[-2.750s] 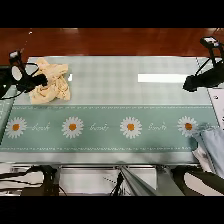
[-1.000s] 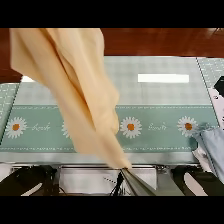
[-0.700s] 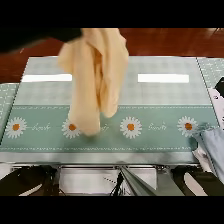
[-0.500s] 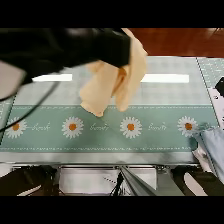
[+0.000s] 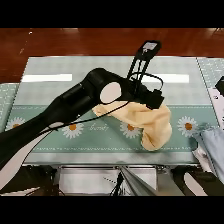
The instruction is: Fold the shirts.
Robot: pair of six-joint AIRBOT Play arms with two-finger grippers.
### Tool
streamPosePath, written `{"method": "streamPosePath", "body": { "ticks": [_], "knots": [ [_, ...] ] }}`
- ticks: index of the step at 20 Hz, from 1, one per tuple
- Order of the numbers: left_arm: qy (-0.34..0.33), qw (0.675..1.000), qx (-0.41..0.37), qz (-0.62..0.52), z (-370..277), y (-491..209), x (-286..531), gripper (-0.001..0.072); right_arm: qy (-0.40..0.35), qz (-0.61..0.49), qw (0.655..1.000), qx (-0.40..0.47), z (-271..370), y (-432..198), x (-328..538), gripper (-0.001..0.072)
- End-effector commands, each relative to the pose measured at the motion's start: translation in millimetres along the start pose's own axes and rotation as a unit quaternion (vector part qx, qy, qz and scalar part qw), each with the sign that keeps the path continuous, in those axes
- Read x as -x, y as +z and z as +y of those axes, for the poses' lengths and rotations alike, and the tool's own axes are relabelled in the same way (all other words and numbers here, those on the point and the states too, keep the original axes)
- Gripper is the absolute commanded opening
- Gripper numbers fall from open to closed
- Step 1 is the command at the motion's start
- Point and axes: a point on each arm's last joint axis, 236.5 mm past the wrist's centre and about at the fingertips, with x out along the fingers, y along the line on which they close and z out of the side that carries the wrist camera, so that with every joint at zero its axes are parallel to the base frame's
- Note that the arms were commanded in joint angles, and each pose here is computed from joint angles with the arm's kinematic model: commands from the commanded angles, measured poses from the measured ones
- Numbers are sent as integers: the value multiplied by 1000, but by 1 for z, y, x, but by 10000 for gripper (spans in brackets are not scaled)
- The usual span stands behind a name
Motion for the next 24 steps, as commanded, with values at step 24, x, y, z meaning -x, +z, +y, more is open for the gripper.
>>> {"method": "streamPosePath", "body": {
  "ticks": [24],
  "knots": [
    [-11,916,361,176,253,-179,-9,657,-37,92,995,-8,-7,-44,-68,524]
  ]
}}
